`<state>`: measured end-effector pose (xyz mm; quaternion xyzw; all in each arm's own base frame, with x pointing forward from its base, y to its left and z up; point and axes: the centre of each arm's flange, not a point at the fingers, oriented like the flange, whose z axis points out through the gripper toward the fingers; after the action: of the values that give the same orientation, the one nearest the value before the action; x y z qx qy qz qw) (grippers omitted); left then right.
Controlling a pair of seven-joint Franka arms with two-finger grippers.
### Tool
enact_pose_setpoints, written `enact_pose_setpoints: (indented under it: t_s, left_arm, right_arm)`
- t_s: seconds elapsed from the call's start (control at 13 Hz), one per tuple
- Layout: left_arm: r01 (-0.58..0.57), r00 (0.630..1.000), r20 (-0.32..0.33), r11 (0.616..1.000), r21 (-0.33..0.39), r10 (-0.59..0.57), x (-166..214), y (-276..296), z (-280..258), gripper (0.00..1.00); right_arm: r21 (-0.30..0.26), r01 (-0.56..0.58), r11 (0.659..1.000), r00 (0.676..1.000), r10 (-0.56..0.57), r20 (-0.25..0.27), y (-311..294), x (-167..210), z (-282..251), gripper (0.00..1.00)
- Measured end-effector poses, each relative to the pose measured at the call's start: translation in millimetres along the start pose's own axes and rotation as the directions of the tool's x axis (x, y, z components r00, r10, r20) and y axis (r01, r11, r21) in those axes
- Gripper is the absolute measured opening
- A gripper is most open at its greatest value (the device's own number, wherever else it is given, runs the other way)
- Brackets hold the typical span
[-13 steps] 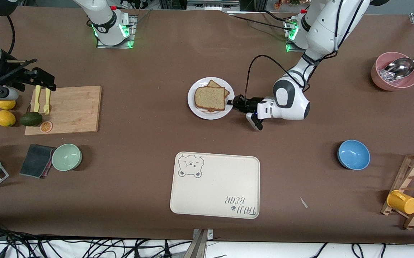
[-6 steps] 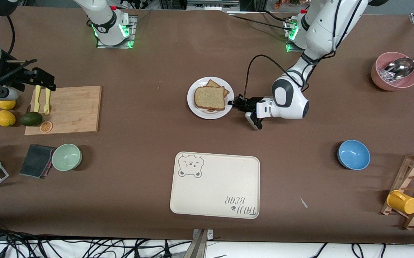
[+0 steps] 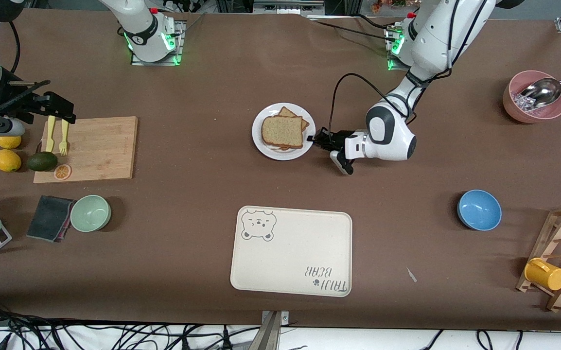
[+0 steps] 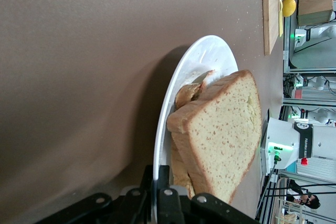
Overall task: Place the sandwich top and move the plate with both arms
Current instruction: 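Close the left gripper on the plate rim, then slide the plate with the left gripper onto the cream bear tray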
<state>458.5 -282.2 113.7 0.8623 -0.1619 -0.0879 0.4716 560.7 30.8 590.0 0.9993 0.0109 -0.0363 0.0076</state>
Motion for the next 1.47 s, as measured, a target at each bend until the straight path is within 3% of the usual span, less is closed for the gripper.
enact_pose_setpoints:
  t_s: [0.46,0.85,1.47]
  left_arm:
    - [0.018,0.999,-0.042,1.0,-0.024,-0.019,10,-10,-25,0.05]
    - [0.05,0.991,-0.119,0.998,-0.034,-0.054,49,5,-56,0.05]
    - [0.143,0.942,-0.296,0.986,-0.08,-0.161,121,29,-148,0.05]
  right_arm:
    - [0.0,0.0,1.0,1.0,0.0,0.0,0,0,0,1.0]
    - [-0.001,0.0,1.0,1.0,0.0,0.0,0,0,0,1.0]
    - [-0.001,0.0,1.0,1.0,0.0,0.001,0,0,0,1.0]
